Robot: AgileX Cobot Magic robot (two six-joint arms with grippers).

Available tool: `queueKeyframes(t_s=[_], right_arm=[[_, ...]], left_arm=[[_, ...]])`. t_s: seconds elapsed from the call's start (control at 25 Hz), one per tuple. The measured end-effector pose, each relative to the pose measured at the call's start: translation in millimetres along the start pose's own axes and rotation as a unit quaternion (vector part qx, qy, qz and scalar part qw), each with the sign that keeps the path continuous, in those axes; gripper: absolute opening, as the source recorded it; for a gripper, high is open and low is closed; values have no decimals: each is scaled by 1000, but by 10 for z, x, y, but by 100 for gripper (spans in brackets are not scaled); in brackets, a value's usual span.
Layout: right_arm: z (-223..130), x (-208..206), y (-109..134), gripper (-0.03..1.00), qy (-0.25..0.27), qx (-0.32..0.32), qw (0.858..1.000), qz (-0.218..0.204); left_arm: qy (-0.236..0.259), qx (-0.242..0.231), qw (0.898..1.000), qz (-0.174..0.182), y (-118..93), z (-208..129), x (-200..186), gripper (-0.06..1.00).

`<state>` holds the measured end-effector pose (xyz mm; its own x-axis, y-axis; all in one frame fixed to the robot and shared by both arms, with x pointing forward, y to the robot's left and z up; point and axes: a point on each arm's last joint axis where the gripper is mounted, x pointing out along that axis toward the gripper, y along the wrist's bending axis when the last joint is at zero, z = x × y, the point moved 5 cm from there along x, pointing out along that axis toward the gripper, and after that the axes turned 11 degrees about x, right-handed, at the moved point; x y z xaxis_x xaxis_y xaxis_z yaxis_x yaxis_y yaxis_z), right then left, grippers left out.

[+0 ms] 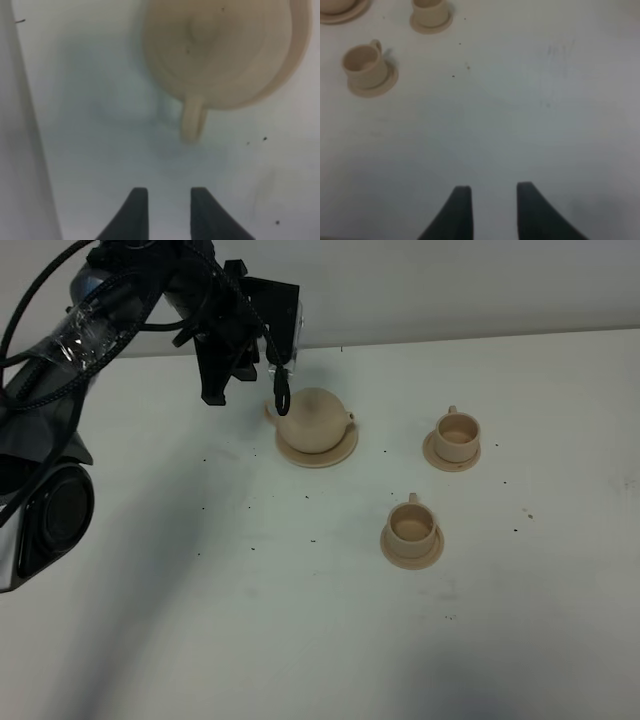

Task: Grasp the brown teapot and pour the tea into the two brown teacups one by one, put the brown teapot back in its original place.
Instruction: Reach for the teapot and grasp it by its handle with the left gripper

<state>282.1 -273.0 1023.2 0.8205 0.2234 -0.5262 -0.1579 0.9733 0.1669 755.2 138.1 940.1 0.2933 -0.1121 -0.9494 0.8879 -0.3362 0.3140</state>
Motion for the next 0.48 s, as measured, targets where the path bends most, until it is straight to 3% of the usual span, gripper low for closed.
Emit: queueKeyframes(t_s=[0.48], right_arm=[[0, 0, 0, 23, 0, 0, 1000, 0]], left_arm=[[-7, 2, 1000, -22, -55, 147, 229, 23]])
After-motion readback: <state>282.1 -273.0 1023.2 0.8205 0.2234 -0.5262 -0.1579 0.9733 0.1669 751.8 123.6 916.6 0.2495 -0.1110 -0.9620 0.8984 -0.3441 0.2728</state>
